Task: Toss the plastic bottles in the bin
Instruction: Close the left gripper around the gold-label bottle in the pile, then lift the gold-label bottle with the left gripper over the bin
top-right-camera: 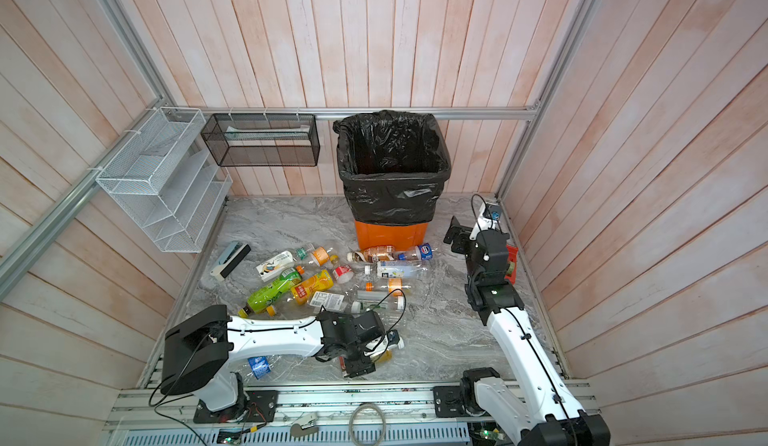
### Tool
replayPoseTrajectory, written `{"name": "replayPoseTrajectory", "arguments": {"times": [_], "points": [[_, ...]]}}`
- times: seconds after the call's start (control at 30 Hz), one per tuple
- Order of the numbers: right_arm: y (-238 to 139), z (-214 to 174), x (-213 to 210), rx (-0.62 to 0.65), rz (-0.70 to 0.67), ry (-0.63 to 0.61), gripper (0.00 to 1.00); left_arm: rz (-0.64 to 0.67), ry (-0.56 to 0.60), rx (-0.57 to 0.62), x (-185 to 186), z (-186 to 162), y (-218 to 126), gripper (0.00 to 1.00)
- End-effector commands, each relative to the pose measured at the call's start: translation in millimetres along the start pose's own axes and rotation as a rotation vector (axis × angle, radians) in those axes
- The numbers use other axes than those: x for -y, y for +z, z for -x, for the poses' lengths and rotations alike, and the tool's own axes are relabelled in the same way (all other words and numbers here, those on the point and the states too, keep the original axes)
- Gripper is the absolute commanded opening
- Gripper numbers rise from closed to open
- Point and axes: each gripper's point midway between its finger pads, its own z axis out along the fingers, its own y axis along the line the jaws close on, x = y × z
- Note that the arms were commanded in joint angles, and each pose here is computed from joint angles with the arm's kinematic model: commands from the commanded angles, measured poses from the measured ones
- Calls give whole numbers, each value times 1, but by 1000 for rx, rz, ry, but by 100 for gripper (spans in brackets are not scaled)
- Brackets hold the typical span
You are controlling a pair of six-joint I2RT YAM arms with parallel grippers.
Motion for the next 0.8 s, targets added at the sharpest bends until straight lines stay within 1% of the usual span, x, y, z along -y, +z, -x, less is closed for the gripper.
{"name": "replayPoseTrajectory", "arguments": {"times": [0.0,0.07,0.17,0.27,0.4,0.47,0.57,0.67,0.77], "points": [[-4,7,6,35,-18,29,97,-18,13,17,4,9,-2,68],[-4,6,7,35,-22,32,97,-16,12,41,3,15,-6,64],[-6,0,11,29,-30,37,97,-12,9,105,3,26,-20,62],[-8,-5,16,29,-48,43,97,-3,7,201,3,41,-41,58],[-13,-8,24,36,-69,51,97,56,-5,370,-7,63,-82,59],[-15,-11,27,36,-77,54,97,105,-15,471,-15,73,-109,59],[-19,-15,32,38,-90,61,97,200,-41,641,-35,85,-161,59],[-21,-21,34,35,-94,70,97,358,-78,831,-61,93,-225,60],[-22,-26,36,34,-92,85,97,560,-98,1059,-86,96,-301,61]]}}
